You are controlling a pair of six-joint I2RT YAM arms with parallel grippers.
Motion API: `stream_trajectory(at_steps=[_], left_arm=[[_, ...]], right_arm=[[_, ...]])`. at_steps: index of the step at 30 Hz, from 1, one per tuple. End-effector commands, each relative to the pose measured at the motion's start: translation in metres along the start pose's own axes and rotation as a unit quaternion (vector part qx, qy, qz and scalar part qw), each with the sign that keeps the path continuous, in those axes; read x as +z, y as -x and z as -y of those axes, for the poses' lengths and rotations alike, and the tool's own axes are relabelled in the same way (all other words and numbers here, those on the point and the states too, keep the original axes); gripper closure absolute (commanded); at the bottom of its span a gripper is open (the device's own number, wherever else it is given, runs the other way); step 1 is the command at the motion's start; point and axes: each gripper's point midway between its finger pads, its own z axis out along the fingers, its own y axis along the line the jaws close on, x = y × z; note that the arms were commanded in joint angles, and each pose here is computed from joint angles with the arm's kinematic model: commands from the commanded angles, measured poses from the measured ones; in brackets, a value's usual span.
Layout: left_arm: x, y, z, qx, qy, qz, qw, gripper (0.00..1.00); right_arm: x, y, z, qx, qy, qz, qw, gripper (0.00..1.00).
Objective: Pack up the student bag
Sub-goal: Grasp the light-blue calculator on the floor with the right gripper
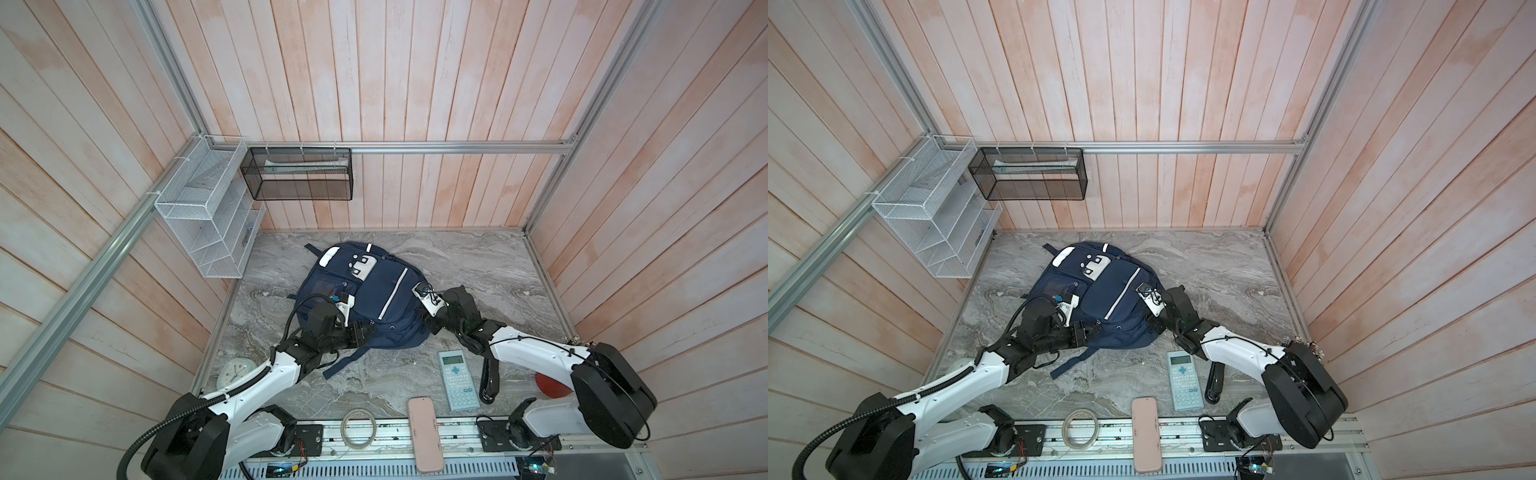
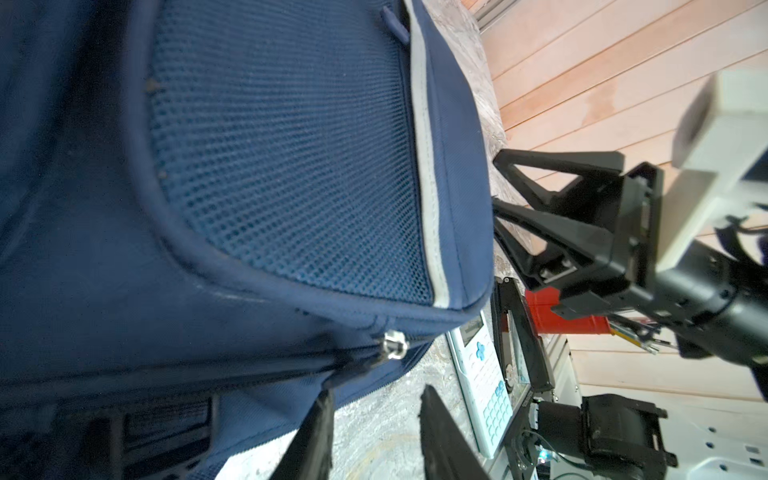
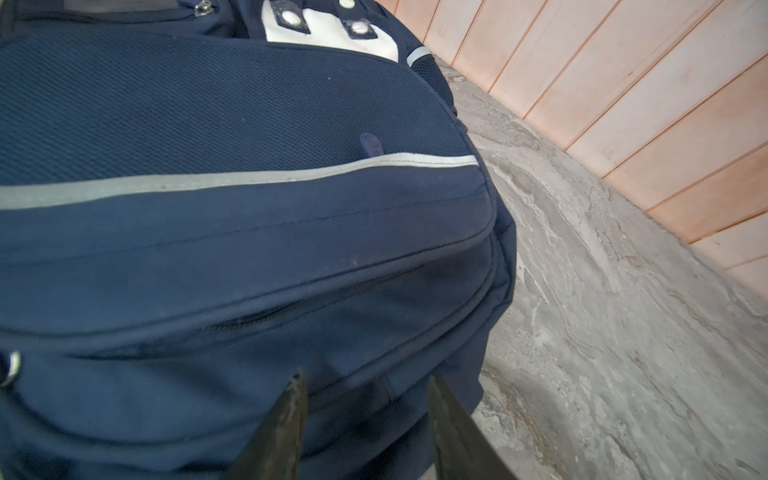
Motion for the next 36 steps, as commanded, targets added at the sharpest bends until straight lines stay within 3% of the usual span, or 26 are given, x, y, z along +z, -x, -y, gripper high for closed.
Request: stream_trajectory(at_steps=[1,3,4,6,11,14,16,21,30,33,36], left_arm=[[-0.013,0.022,0.011,0.021,0.013,0.032,0.999,0.43],[-0.018,0.03,0.017,0.039,0.015,0.04,0.998,0.34],[-0.021,0.034,0.021,0.051,0.016,0.044,0.998,0.29],[-0.022,0.043,0.031,0.084,0.016,0.047,0.995,0.24],[-0.013,0.058,0.056,0.172,0.045,0.044,0.983,0.23],[0.001,0.057,0.062,0.215,0.069,0.021,0.974,0.22],[0.006,0.057,0.062,0.203,0.075,0.006,0.976,0.22],[0.008,0.057,0.082,0.194,0.023,0.006,0.981,0.2],[0.019,0.053,0.066,0.181,0.054,-0.007,0.982,0.2],[0.022,0.055,0.062,0.186,0.071,-0.014,0.98,0.2],[0.022,0.058,0.064,0.188,0.069,-0.011,0.98,0.2]], right_arm=[[-0.021,-0.029,0.024,0.165,-0.082,-0.077,0.98,0.37],[-0.033,-0.044,0.034,0.232,-0.108,-0.097,0.962,0.27],[-0.039,-0.05,0.037,0.252,-0.115,-0.099,0.956,0.03],[-0.044,-0.066,0.035,0.261,-0.112,-0.116,0.952,0.02],[-0.065,-0.094,0.027,0.303,-0.108,-0.188,0.928,0.02],[-0.072,-0.113,0.01,0.353,-0.089,-0.218,0.905,0.02],[-0.076,-0.125,-0.001,0.367,-0.081,-0.232,0.897,0.02],[-0.09,-0.152,-0.02,0.361,-0.082,-0.281,0.885,0.02],[-0.095,-0.187,-0.041,0.329,-0.101,-0.351,0.871,0.03],[-0.097,-0.196,-0.048,0.321,-0.104,-0.372,0.865,0.06],[-0.096,-0.204,-0.045,0.317,-0.117,-0.379,0.861,0.16]])
